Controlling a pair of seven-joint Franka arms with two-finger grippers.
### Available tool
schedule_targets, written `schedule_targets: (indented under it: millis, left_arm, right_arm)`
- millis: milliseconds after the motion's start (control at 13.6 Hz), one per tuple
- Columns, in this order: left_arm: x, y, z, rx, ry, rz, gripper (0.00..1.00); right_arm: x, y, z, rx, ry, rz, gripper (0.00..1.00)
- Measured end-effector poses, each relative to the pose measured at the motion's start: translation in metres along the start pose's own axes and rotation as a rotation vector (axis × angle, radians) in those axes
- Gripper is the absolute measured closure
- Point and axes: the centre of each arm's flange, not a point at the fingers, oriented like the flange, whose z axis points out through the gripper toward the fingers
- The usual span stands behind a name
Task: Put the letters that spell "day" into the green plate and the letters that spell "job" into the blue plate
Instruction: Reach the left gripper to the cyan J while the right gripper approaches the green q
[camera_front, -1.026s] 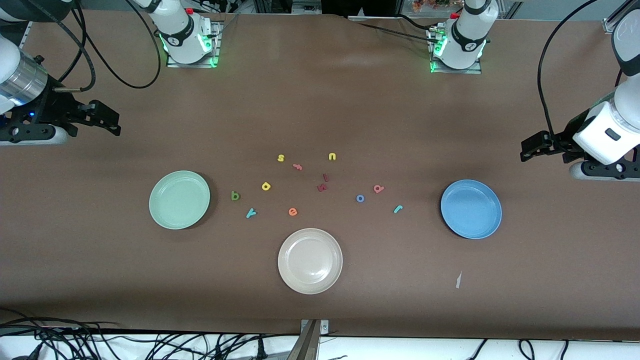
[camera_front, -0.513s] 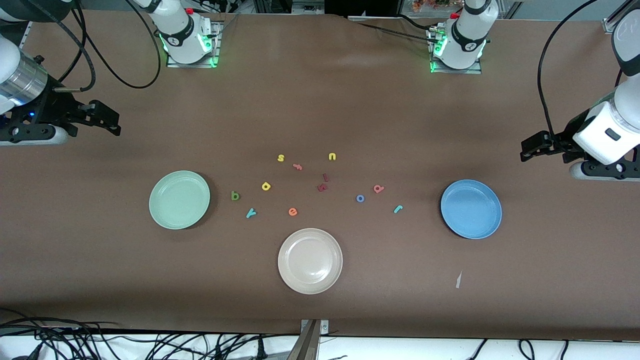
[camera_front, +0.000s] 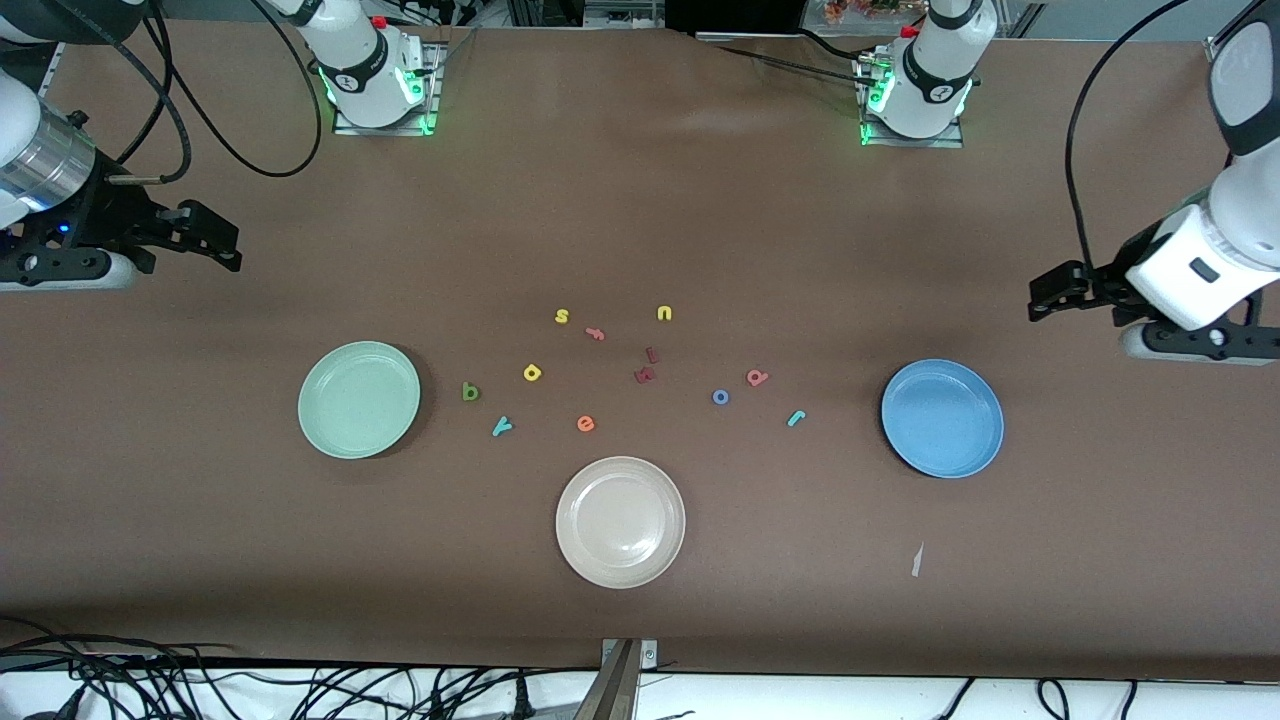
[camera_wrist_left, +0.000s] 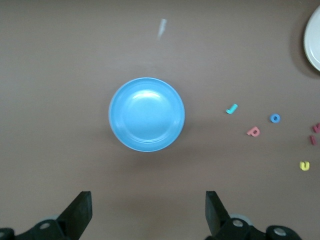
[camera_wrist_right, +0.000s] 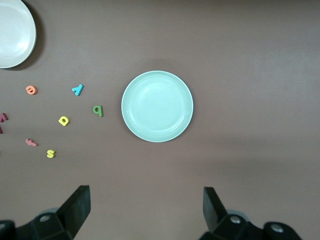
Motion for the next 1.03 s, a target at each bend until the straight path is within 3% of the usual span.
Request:
schedule_targets:
  millis: [220,513,1026]
  left_arm:
    - [0.017,0.049,0.032,-0.005,-0.013,0.172,0.00]
    - [0.058,0.096,0.121,-0.024,-0.008,0.433,0.00]
    - [0.093,0.166,0.274,-0.046,0.034,0.585,0.00]
  right_arm:
    - [0.000,0.000,0.000,0.000,0.000,0.000,0.00]
    - [0.000,-0.001,0.001,0.000,-0.001,-0.001,0.00]
    - [0.004,-0.004,0.004,0.001,0.006,-0.007,0.00]
